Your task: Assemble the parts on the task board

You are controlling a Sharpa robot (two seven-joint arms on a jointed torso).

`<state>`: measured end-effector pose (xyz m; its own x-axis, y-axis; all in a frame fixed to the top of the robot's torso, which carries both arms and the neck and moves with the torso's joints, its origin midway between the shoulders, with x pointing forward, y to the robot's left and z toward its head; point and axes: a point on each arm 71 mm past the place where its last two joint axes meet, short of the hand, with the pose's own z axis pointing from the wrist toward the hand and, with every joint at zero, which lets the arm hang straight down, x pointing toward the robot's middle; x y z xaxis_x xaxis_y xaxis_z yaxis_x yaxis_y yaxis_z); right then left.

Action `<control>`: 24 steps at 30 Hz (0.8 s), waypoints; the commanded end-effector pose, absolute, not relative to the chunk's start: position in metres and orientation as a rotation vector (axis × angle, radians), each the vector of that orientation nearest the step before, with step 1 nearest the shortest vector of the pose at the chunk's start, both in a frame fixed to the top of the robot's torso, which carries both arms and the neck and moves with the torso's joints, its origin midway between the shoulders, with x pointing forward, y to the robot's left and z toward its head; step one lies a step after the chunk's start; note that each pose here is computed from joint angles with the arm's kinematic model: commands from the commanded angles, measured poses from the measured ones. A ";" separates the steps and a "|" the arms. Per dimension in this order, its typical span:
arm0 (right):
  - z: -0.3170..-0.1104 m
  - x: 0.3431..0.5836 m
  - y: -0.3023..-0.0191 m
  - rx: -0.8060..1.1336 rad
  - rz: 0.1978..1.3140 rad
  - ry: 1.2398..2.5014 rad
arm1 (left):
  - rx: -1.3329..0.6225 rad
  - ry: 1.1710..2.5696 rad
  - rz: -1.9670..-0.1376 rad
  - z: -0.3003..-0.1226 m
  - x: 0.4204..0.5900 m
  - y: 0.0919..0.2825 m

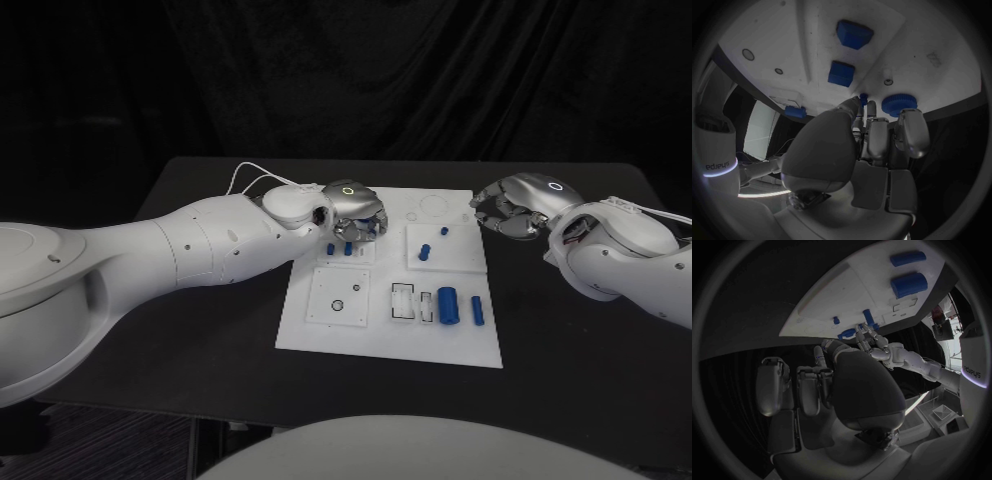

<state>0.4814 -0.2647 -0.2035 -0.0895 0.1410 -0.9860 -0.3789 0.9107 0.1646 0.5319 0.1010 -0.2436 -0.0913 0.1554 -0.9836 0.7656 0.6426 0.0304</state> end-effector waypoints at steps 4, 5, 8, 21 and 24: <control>-0.204 0.481 -0.266 -0.182 0.424 1.616 | 0.767 1.617 -0.603 -0.248 0.531 0.099; -0.204 0.481 -0.266 -0.182 0.423 1.617 | 0.765 1.616 -0.602 -0.248 0.531 0.099; -0.204 0.481 -0.266 -0.182 0.423 1.618 | 0.761 1.615 -0.600 -0.249 0.531 0.100; -0.205 0.482 -0.266 -0.184 0.421 1.624 | 0.752 1.606 -0.596 -0.251 0.532 0.106; -0.205 0.482 -0.266 -0.185 0.421 1.625 | 0.752 1.599 -0.599 -0.250 0.531 0.107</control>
